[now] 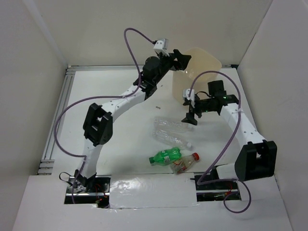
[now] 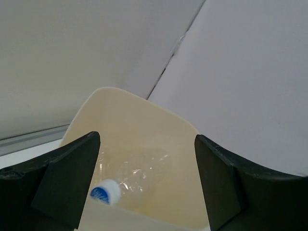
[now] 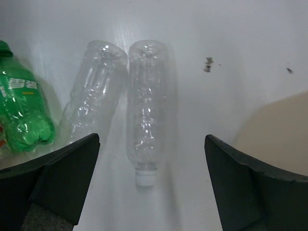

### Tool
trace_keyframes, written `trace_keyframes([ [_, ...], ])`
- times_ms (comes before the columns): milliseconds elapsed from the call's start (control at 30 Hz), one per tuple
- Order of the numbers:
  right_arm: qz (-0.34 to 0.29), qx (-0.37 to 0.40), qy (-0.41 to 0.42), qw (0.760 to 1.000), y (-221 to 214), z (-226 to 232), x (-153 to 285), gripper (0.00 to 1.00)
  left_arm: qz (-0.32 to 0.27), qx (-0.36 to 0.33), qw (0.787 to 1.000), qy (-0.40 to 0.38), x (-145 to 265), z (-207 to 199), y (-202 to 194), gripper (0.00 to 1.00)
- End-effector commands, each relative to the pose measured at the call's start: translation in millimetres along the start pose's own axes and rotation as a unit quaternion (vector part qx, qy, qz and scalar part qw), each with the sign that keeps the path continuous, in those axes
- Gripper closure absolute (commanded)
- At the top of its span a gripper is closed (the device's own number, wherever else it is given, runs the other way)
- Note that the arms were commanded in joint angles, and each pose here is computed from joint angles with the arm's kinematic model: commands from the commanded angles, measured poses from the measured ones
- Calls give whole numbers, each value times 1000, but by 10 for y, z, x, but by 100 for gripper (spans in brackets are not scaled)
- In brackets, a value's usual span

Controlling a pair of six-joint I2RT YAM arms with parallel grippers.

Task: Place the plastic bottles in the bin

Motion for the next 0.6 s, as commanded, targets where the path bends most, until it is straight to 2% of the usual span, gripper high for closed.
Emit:
trace_keyframes([
  [0,16,32,14,999,130,6,-278,4,-113,-70,991,-17,335,-382,913,8],
  [33,30,35,6,999,126,13,-333,4,-144,-77,987,-3,545,-498,1246,8],
  [67,37,16,4,999,103,36,-413,4,-144,-96,985,11,672,-486,1297,8],
  [100,38,22,3,999,84,55,-556,4,-114,-106,987,35,837,-363,1107,8],
  [133,55,18,-11,998,52,47,-615,4,-132,-108,984,43,1117,-469,1379,8],
  [167,63,8,-7,998,28,78,-726,4,-89,-119,986,70,1311,-282,1135,6],
  [267,91,9,-35,995,-54,19,-872,4,0,-136,985,109,1854,-116,931,5],
  [300,105,7,-30,994,-114,22,-961,4,31,-124,985,116,2188,-60,826,3],
  [333,109,10,-32,993,-132,8,-1012,4,81,-115,982,129,2404,-2,662,3],
  [433,145,4,-27,989,-334,-30,-1135,4,171,-85,971,143,3056,121,303,1],
  [500,168,-2,-21,985,-466,-26,-1252,4,216,-58,964,142,3369,175,55,1],
  [567,173,3,-24,985,-481,-97,-1309,7,213,-41,967,133,3594,121,46,1],
])
Point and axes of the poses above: each gripper's point midway between its finger pads, its own x axis back along the fingers, its own z axis along the line the jaws close on, y = z × x, the point moved 10 cm from there along x, back along the fingers, and after that the axes turned 3 degrees about -x, right-handed, at the moved point
